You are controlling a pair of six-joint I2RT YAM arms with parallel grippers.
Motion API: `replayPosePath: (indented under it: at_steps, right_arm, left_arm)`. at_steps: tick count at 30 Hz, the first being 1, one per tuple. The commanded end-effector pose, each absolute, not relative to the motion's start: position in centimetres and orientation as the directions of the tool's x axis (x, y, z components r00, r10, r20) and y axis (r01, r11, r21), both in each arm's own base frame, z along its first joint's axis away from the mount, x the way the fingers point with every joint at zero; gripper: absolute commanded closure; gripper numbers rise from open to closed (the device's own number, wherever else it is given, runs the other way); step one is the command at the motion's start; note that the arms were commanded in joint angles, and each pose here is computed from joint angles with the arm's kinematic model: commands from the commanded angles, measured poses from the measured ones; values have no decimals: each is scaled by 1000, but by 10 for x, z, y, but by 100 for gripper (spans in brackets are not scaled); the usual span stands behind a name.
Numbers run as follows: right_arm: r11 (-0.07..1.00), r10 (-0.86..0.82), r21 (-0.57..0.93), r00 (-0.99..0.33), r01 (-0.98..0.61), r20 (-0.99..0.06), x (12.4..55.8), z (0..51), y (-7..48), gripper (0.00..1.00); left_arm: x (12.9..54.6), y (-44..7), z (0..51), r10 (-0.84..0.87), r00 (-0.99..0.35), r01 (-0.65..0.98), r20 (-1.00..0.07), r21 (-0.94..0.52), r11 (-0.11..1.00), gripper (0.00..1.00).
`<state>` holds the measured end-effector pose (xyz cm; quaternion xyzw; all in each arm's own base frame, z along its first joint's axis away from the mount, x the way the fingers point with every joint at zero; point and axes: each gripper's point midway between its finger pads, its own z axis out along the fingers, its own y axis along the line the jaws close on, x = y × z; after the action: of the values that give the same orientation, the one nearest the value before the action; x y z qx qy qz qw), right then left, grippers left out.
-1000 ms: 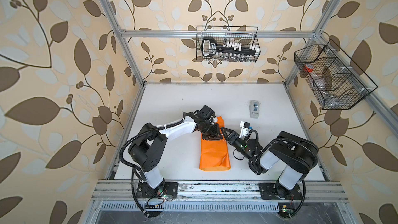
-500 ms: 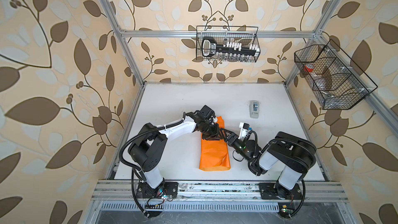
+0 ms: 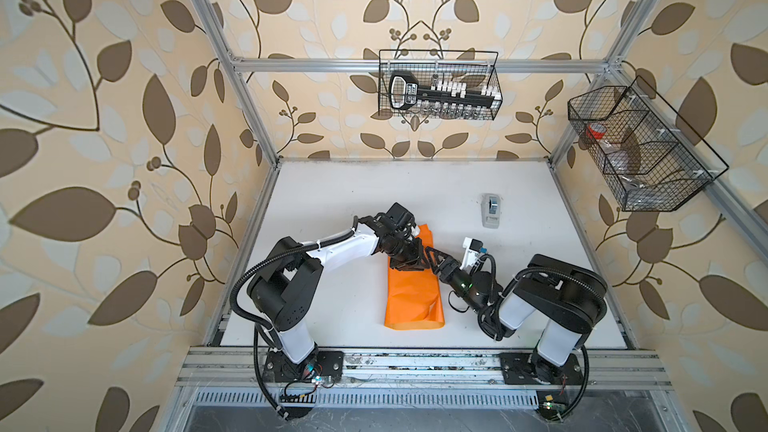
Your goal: Wrap the gift box in paper
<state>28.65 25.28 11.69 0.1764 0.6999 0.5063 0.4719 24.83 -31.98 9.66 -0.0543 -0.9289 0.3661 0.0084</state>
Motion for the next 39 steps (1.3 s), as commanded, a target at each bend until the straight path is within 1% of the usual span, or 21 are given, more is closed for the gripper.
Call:
replayPosePath:
  at_steps: [1, 11, 20, 24, 29, 34, 39]
  right_arm:
    - [428, 724, 874, -492, -231, -484, 283, 113, 253, 28]
    - [419, 718, 874, -499, -245, -484, 281, 116, 255, 27]
    - [388, 716, 875, -503, -290, -484, 277, 134, 259, 26]
    - [389, 716, 879, -510, -277, -477, 276, 129, 259, 26]
    - [402, 713, 877, -511, -263, -480, 277, 123, 258, 26]
    - [408, 712, 878, -515, -250, -477, 277, 117, 257, 26]
    - [409, 712, 880, -519, -242, -473, 277, 114, 258, 26]
  left_arm:
    - [229, -300, 41, 122, -990, 59, 76, -561, 825, 79]
    - [231, -303, 40, 116, -991, 55, 72, -568, 821, 79]
    - [234, -305, 42, 110, -992, 52, 67, -571, 819, 79]
    - [236, -306, 45, 104, -993, 53, 56, -574, 817, 79]
    - [238, -306, 46, 101, -993, 51, 57, -570, 820, 76]
    - [240, -306, 46, 96, -994, 52, 48, -565, 823, 77]
    - [246, -310, 53, 80, -997, 57, 13, -588, 807, 78]
